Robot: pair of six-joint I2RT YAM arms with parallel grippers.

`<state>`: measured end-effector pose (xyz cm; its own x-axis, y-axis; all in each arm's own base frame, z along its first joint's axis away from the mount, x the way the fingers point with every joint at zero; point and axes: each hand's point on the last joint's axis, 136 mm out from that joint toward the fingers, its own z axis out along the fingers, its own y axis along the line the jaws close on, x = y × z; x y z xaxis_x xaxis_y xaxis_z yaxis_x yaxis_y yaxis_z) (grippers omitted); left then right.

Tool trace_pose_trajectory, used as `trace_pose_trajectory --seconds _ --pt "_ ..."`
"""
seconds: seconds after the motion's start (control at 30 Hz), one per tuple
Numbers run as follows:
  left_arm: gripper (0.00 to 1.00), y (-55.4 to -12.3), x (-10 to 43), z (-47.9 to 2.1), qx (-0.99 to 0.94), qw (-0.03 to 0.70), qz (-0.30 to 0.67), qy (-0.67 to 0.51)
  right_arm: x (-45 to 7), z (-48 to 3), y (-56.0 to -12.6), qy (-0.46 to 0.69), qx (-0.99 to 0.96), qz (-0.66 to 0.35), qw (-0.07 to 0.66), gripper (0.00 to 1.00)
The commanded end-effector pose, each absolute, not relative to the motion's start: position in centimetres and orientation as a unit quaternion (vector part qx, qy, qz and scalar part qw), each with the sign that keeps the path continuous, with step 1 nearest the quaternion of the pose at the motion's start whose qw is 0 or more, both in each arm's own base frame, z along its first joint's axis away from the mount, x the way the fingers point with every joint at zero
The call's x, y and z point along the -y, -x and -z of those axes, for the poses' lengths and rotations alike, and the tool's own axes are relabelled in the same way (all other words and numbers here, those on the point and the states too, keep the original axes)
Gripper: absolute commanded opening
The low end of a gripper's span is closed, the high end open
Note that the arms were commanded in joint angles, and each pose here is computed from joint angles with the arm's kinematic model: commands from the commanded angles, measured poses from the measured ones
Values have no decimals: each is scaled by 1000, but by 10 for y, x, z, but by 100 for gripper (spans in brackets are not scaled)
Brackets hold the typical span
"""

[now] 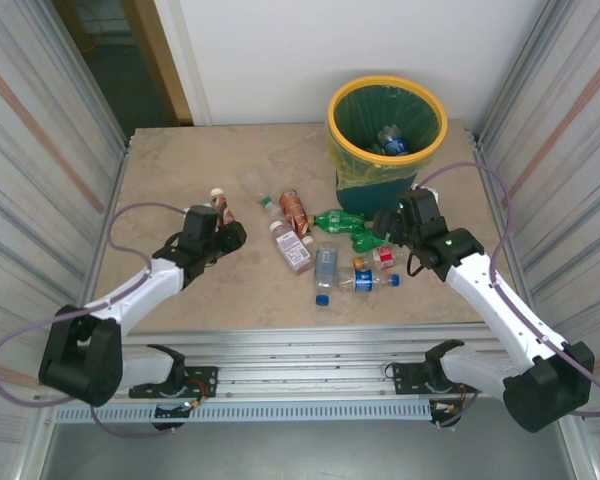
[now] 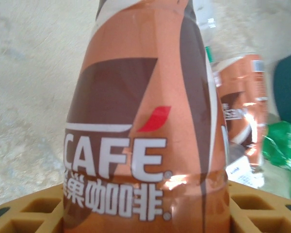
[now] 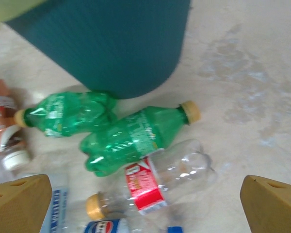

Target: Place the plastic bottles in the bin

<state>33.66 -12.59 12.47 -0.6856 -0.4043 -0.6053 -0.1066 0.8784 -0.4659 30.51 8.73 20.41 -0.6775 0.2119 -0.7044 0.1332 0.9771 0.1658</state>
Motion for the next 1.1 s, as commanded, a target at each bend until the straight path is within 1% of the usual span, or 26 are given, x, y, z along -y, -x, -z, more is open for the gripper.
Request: trace_pose_trajectory --seconds 0.0,0.27,0.43,0.57,0.73,0.8,0.97,1.07 --pt "38 -335 144 -159 -868 425 250 63 -122 -232 -312 -76 -898 -132 414 98" --pt "41 -308 183 -230 -782 504 359 -75 -209 -283 -310 17 -843 -344 414 98" --pt "42 -289 206 -258 -746 526 384 -141 -261 -318 -300 87 -802 -434 400 98" --pt "42 -279 225 -269 -728 531 395 -179 -296 -341 -292 135 -776 -468 400 98" --pt "42 -269 247 -277 -712 529 405 -221 -315 -344 -299 148 -773 -472 397 98" --pt "42 -265 255 -281 -708 527 408 -234 -320 -342 -303 146 -775 -472 393 100" --pt "43 -262 268 -284 -703 522 415 -249 -329 -339 -309 143 -773 -485 384 89" --pt "43 -261 275 -285 -701 518 419 -255 -335 -335 -310 144 -773 -489 376 80"
